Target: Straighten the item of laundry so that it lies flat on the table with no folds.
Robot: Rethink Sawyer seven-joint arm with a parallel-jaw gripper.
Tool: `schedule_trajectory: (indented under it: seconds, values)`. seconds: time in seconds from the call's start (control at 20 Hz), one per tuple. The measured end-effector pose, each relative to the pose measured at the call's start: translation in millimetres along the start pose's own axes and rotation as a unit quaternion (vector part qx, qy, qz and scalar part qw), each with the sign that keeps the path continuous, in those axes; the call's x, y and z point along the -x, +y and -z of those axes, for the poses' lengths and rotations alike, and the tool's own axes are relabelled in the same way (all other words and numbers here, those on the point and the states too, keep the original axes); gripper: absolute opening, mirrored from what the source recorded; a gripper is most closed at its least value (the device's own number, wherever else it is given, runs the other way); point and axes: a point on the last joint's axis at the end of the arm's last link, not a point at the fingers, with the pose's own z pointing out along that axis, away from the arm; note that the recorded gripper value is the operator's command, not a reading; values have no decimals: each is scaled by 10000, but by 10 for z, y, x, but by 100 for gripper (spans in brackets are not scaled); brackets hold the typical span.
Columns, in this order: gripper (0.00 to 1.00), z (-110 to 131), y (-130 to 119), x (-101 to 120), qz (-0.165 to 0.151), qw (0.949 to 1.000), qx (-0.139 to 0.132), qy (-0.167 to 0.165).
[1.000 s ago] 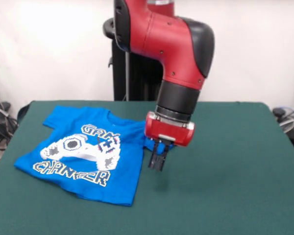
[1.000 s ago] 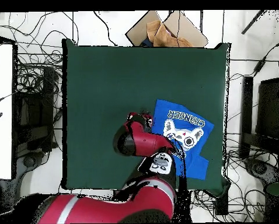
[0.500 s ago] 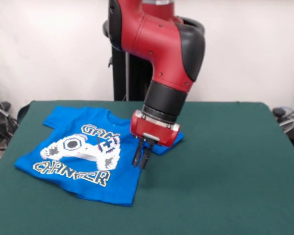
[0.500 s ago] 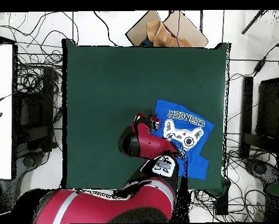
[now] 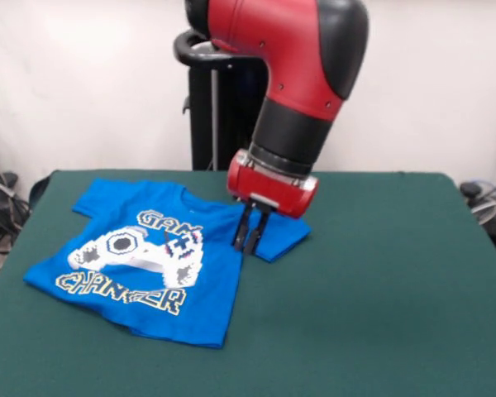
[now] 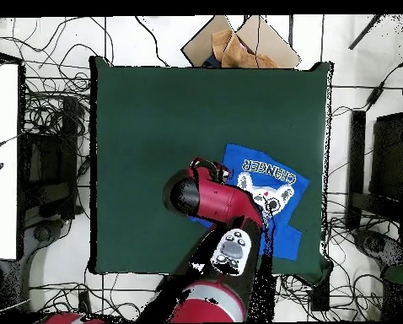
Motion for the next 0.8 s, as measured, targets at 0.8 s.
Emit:
schedule_trajectory:
  seconds: [0.8]
  values:
    - [0, -537, -300, 190, 10, 9878, -221, -1544]
